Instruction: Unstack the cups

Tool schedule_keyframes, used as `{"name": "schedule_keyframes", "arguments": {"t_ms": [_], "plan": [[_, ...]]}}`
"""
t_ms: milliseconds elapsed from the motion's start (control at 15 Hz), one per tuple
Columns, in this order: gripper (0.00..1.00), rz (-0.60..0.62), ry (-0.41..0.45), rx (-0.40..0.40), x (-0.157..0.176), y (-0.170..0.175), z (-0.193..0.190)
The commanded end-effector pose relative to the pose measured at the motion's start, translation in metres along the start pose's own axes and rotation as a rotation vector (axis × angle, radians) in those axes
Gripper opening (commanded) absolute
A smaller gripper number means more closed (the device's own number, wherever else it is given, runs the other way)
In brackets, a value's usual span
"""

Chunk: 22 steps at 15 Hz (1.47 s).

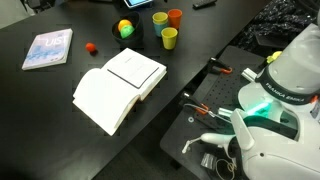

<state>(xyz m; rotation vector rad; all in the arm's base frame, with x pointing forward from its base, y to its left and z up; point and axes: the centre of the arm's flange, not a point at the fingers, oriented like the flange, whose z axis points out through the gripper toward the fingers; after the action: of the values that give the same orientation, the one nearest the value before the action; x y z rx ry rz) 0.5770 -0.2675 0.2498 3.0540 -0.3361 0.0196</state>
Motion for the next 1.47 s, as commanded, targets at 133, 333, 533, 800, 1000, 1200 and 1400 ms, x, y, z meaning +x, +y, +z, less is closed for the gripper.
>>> {"name": "schedule_keyframes", "arguments": {"t_ms": [133,333,533,800,1000,1200,1400], "plan": [[1.00,-0.015,-0.051,0.003,-0.030,-0.019,-0.004],[1.00,-0.025,-0.065,0.021,-0.039,-0.028,-0.005],[1.00,-0.053,-0.070,0.021,-0.050,-0.039,0.001],[1.00,-0.080,-0.076,0.024,-0.060,-0.061,0.008],[1.00,-0.083,-0.054,0.010,-0.056,-0.074,0.015],[1.00,-0.083,-0.025,0.001,-0.052,-0.081,0.018],[1.00,-0.083,-0.013,-0.001,-0.051,-0.084,0.020]]}}
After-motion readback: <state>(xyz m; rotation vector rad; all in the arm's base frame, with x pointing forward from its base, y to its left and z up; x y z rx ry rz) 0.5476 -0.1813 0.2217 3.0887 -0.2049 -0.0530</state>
